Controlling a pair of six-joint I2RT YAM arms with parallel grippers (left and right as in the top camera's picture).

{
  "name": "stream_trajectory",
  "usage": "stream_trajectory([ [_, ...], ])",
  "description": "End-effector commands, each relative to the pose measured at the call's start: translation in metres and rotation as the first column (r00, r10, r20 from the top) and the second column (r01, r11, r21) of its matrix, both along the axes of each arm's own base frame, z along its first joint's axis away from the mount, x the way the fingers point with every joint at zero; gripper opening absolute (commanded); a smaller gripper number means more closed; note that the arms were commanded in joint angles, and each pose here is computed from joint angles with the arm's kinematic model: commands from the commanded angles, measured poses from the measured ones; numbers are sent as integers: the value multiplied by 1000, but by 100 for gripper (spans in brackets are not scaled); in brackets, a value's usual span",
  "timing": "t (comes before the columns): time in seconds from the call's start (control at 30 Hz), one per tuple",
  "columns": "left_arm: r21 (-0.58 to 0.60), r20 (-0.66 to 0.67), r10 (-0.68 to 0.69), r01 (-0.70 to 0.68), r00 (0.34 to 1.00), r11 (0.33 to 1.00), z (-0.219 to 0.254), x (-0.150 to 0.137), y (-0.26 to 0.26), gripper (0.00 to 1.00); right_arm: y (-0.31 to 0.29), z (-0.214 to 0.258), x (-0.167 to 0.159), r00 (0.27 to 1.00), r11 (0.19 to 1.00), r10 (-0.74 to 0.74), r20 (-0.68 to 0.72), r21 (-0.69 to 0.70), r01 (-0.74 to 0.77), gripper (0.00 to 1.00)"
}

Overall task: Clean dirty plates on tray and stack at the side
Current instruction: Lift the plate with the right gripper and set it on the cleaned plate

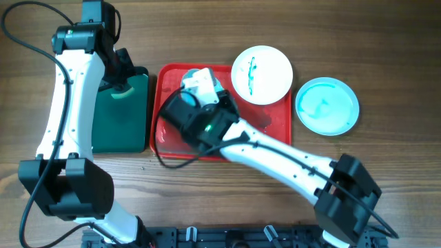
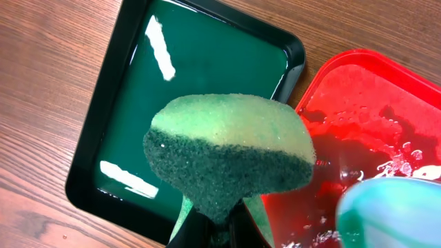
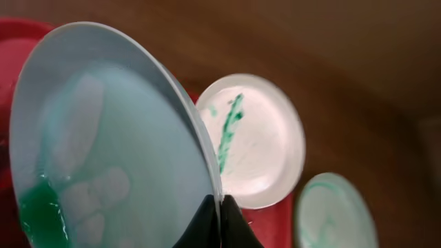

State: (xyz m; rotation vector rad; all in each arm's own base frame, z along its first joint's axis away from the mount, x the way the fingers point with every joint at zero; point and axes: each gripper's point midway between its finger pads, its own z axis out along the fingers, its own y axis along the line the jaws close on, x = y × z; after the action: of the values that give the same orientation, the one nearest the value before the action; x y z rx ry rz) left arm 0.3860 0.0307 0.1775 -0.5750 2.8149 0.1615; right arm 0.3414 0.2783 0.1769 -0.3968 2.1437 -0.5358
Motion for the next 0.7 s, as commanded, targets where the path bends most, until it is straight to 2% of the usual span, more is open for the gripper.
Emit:
stream_trajectory([
  [0.0, -17, 8, 21, -21, 1000, 1000, 0, 2, 0, 4, -17, 75, -9, 941, 986, -80, 329, -114, 124, 4],
  [0.13, -17, 7, 21, -21, 1000, 1000, 0, 2, 0, 4, -16, 102, -24, 883, 968, -77, 462, -178, 178, 4],
  [0.23, -17, 7, 21, -21, 1000, 1000, 0, 2, 0, 4, -11, 103, -25, 893, 961, -44, 447, -226, 161, 4],
  [0.53, -17, 7, 21, -21, 1000, 1000, 0, 2, 0, 4, -10, 103, -26, 895, 961, -41, 444, -227, 157, 4],
  [0.67, -17, 7, 21, -21, 1000, 1000, 0, 2, 0, 4, 0, 84, -24, 937, 978, -3, 351, -195, 76, 4],
])
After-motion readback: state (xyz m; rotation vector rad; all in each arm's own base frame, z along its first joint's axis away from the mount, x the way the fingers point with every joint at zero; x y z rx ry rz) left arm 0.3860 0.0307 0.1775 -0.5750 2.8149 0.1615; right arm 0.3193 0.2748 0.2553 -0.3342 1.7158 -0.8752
